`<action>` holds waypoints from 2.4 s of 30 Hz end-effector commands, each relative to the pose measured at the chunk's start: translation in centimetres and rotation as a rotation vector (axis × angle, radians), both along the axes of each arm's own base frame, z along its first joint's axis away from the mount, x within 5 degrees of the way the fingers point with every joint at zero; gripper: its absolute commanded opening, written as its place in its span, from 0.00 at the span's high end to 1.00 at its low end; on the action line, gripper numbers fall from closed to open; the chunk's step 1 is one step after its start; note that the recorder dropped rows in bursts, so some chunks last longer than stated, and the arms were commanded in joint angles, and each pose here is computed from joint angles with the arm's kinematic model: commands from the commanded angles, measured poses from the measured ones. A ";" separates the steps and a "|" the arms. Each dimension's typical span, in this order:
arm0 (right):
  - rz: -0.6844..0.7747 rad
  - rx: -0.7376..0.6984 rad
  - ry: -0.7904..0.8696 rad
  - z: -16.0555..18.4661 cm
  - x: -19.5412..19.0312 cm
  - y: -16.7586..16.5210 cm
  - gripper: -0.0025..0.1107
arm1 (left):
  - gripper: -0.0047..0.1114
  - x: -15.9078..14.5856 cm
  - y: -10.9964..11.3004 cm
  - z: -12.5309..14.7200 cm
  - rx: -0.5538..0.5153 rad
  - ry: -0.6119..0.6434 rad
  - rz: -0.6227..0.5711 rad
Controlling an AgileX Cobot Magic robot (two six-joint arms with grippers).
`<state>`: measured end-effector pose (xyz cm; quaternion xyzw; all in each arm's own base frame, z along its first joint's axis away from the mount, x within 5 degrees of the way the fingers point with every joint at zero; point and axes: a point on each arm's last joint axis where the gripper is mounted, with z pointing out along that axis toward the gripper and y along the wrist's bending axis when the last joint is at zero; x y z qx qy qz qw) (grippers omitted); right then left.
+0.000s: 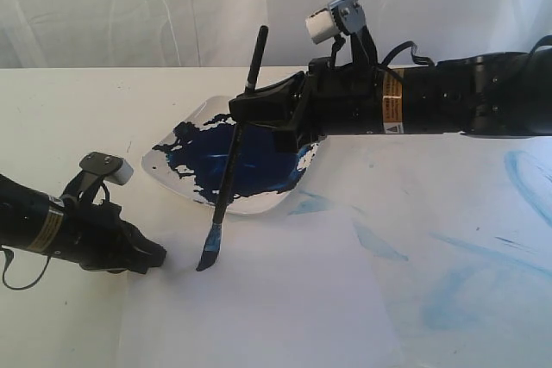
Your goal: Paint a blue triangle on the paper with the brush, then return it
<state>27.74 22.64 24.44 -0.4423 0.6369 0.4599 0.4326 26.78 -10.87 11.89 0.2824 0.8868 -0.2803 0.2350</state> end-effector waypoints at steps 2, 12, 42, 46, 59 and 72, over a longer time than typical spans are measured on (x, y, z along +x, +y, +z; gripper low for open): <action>-0.014 0.001 0.001 0.0 0.2 -0.1 0.98 | 0.96 -0.2 0.0 -0.5 0.022 0.008 -0.013; -0.051 -0.050 -0.055 0.9 0.0 -0.6 0.98 | 0.96 -0.2 0.0 -0.5 0.022 0.008 -0.013; -0.189 -0.240 -0.110 2.5 -0.3 -2.3 0.98 | 0.96 -0.2 0.0 -0.5 0.022 0.008 -0.013; -0.192 -0.248 -0.120 2.8 -0.4 -2.5 0.98 | 0.96 -0.2 0.0 -0.5 0.022 0.008 -0.013; -0.211 -0.236 -0.137 4.7 -1.3 -3.1 0.98 | 0.96 -0.2 0.0 -0.5 0.022 0.008 -0.013; -0.012 -0.150 -0.059 7.3 -4.8 -3.2 0.98 | 0.96 -0.2 0.0 -0.5 0.022 0.008 -0.013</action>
